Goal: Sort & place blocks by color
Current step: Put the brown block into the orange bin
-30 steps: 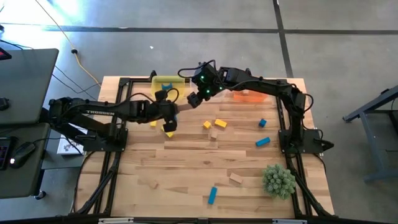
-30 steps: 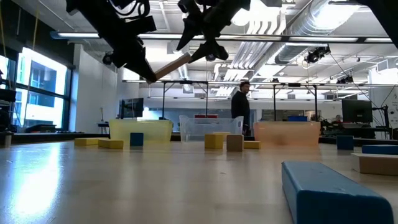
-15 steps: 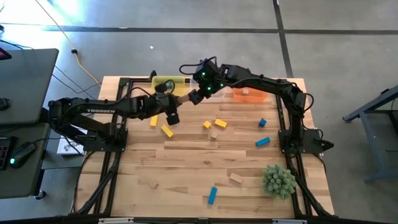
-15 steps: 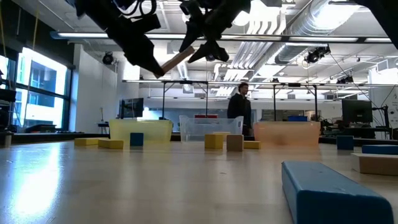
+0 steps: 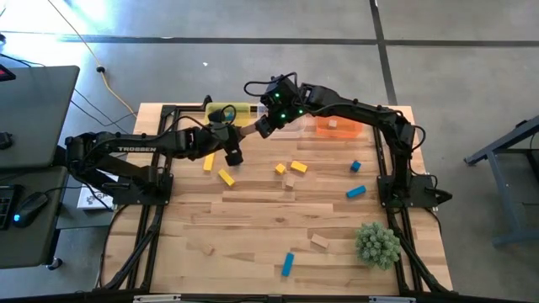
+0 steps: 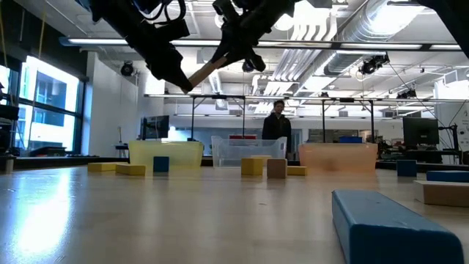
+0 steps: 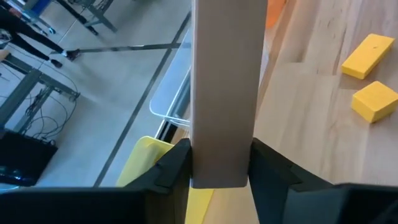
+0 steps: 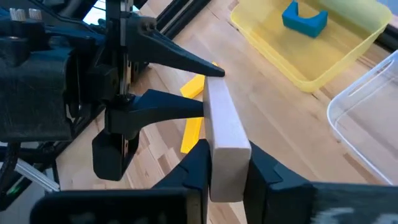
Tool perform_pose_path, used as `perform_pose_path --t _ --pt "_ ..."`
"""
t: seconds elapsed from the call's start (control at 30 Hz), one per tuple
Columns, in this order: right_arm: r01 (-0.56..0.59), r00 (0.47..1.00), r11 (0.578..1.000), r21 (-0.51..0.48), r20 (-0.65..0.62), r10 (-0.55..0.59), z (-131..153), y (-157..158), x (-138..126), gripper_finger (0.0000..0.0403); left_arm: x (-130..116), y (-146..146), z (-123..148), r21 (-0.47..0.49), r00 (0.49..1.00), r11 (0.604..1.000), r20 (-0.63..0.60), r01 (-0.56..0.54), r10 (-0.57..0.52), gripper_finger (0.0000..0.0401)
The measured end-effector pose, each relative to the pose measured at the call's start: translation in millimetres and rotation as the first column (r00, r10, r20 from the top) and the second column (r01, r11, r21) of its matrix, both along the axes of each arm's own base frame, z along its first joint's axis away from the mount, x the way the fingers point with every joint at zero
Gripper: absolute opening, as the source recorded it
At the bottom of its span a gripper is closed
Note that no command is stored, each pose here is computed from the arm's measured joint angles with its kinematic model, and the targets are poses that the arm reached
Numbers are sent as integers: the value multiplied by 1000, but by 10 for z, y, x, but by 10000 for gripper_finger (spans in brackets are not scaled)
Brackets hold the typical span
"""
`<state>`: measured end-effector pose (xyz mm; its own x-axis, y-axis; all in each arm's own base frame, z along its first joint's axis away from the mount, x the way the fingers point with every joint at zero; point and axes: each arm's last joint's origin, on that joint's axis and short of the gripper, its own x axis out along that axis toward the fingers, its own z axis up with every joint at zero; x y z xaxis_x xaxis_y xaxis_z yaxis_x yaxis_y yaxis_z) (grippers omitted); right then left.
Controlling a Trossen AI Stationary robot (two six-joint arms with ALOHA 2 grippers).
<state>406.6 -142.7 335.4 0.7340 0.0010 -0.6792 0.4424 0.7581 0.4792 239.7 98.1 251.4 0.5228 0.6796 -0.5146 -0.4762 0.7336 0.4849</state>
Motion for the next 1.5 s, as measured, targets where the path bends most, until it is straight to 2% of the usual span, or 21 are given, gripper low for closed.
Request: perform_pose_path --t 0.23,0.43,0.73,1.13,1.27,1.5 --pt "-9 998 994 -109 -61 3 -38 -100 -58 36 22 4 34 -11 998 1000 63 -13 14 205" --pt "-26 985 988 -152 -173 -1 -101 -249 -200 36 34 33 75 -29 984 997 160 -77 80 245" --pt "-49 941 980 -194 -339 -20 -172 -480 -451 36 -28 164 83 -31 963 982 191 -188 191 249" --pt "-39 760 967 -253 -635 -135 -234 -683 -875 36 -120 334 82 -49 937 960 209 -274 278 250" --pt "-1 726 954 -301 -656 -206 -118 -740 -1049 36 -149 382 81 -49 931 954 209 -294 298 250" --pt "94 722 915 -393 -605 -334 181 -792 -1353 36 -203 467 80 -50 919 942 209 -331 334 250"
